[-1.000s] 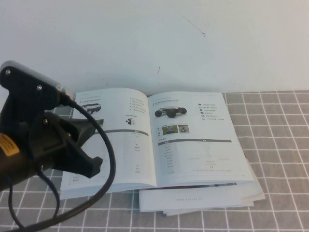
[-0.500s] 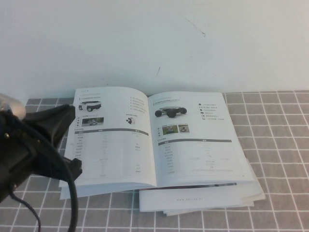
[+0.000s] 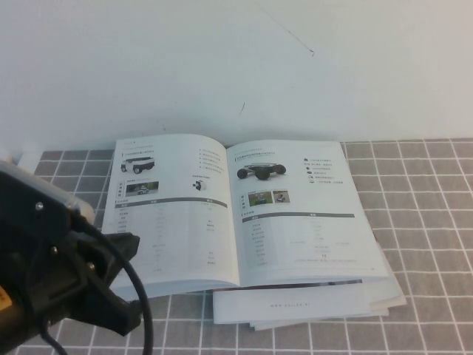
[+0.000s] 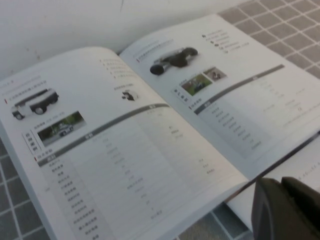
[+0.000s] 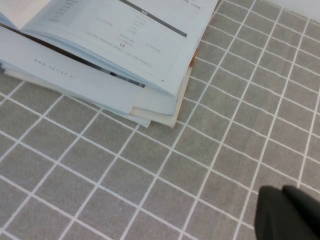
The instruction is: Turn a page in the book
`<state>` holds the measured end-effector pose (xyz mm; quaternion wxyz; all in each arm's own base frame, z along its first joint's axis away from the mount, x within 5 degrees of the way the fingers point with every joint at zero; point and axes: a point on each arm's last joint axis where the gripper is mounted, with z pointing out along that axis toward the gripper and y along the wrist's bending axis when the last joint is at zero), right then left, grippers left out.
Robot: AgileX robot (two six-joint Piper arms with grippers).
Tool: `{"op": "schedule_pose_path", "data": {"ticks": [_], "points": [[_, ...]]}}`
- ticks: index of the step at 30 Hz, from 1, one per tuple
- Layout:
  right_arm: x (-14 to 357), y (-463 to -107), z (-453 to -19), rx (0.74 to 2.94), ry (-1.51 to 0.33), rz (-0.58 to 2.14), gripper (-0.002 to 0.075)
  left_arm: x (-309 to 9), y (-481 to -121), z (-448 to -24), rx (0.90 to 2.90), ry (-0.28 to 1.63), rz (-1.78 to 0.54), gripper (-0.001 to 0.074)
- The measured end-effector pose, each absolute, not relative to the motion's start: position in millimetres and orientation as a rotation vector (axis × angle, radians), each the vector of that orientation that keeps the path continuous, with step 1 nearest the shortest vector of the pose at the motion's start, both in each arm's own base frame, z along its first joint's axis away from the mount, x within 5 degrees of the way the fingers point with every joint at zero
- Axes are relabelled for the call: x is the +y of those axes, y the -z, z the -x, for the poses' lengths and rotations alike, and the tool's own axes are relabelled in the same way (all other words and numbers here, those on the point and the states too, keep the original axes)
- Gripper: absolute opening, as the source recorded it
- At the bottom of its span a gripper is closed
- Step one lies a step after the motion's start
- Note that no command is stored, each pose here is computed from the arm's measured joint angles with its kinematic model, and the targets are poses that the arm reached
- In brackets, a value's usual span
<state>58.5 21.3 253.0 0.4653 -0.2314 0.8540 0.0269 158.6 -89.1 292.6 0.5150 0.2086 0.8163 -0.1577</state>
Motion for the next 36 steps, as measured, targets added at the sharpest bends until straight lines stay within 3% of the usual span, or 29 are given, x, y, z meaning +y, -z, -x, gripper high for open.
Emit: {"op": "schedule_pose_path", "data": {"ticks": [7,12,19,23,28,36], "points": [[21,-253,-58,2.099,-0.066,0.569,-0.0001,-91,-286,-151,2.036,0.392,-0.556,-0.0004],[21,-253,-58,2.100,-0.070,0.568,-0.0001,-78,-303,-124,1.976,0.415,-0.575,-0.0004],[22,-253,-58,2.100,-0.077,0.566,-0.0001,-31,-326,-85,1.768,0.014,-0.626,-0.0004],[22,-253,-58,2.100,-0.078,0.566,-0.0001,-15,-326,-66,1.756,-0.080,-0.534,-0.0004],[22,-253,-58,2.101,-0.080,0.565,-0.0001,-8,-300,-57,1.752,-0.086,-0.387,-0.0004],[22,-253,-58,2.101,-0.080,0.565,-0.0001,-6,-209,-60,1.663,-0.035,-0.194,-0.0004]]}}
